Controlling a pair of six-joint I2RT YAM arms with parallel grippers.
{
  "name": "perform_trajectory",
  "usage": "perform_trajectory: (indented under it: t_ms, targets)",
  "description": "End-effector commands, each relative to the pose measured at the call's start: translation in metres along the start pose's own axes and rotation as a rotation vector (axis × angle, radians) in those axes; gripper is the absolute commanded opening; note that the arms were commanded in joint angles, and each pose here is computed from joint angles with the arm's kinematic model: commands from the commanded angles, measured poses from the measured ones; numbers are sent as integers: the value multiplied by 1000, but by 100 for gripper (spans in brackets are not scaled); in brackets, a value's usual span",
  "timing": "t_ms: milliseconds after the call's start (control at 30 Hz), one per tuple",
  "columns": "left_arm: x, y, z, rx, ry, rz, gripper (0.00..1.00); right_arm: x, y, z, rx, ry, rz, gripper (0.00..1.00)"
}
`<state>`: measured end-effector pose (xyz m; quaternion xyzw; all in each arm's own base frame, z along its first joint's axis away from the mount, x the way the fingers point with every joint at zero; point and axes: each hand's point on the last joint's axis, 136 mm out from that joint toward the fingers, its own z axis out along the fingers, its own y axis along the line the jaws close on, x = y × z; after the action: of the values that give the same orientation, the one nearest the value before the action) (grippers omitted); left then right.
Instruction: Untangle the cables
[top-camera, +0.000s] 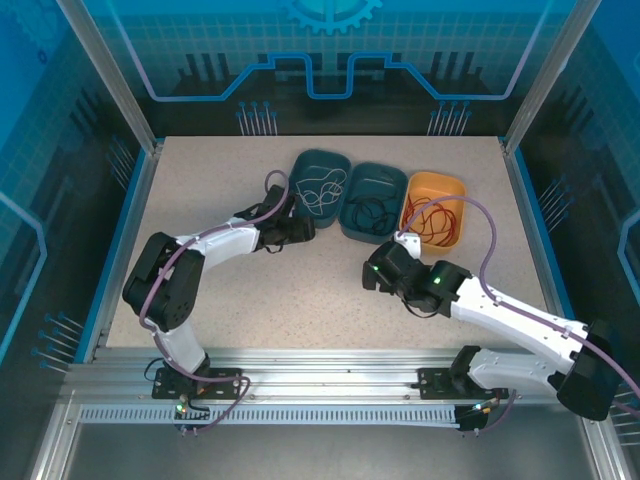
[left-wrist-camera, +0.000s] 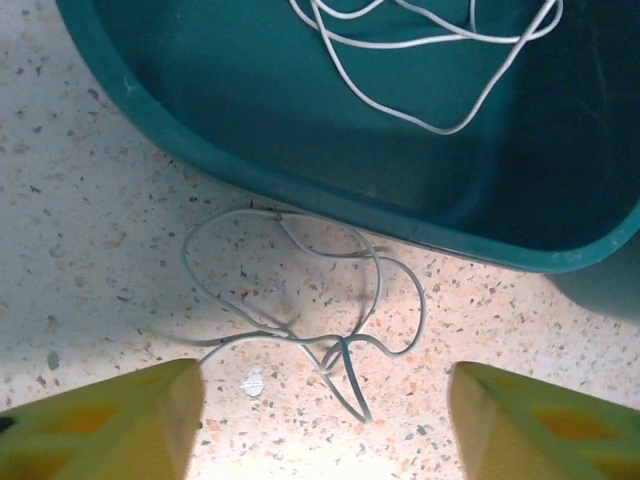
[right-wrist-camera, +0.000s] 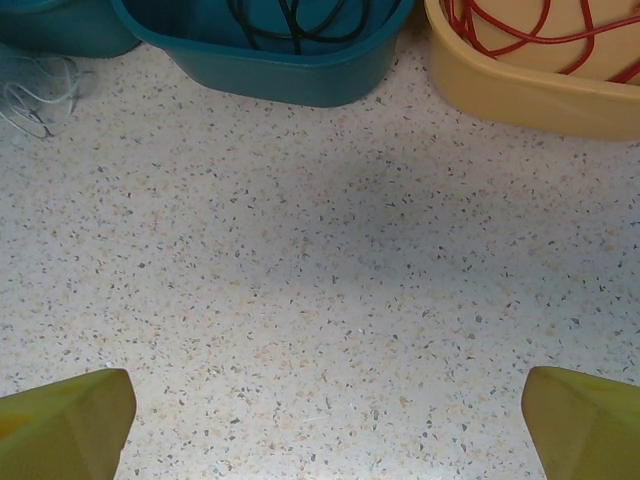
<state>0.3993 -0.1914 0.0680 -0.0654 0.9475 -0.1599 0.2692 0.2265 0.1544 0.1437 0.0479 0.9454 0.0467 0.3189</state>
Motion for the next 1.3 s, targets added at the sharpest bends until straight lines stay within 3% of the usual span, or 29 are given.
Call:
perform_trajectory:
  t_ms: [0, 200, 533, 1067, 1267]
  targets:
    - [-7, 16, -8, -20, -34, -16, 58, -3, 1, 2, 10, 4, -2, 100]
    - [-3, 41, -14, 32, -53, -94, 47, -5, 10, 5, 7, 19, -28, 100]
    - [11, 37, 2, 103, 7, -25, 46, -14, 34, 14, 7, 51, -82, 100]
    - [-3, 28, 24, 119, 14, 2, 35, -15, 50, 22, -14, 62, -94, 100]
    - [2, 32, 24, 99, 40, 6, 7, -16, 51, 22, -19, 60, -94, 100]
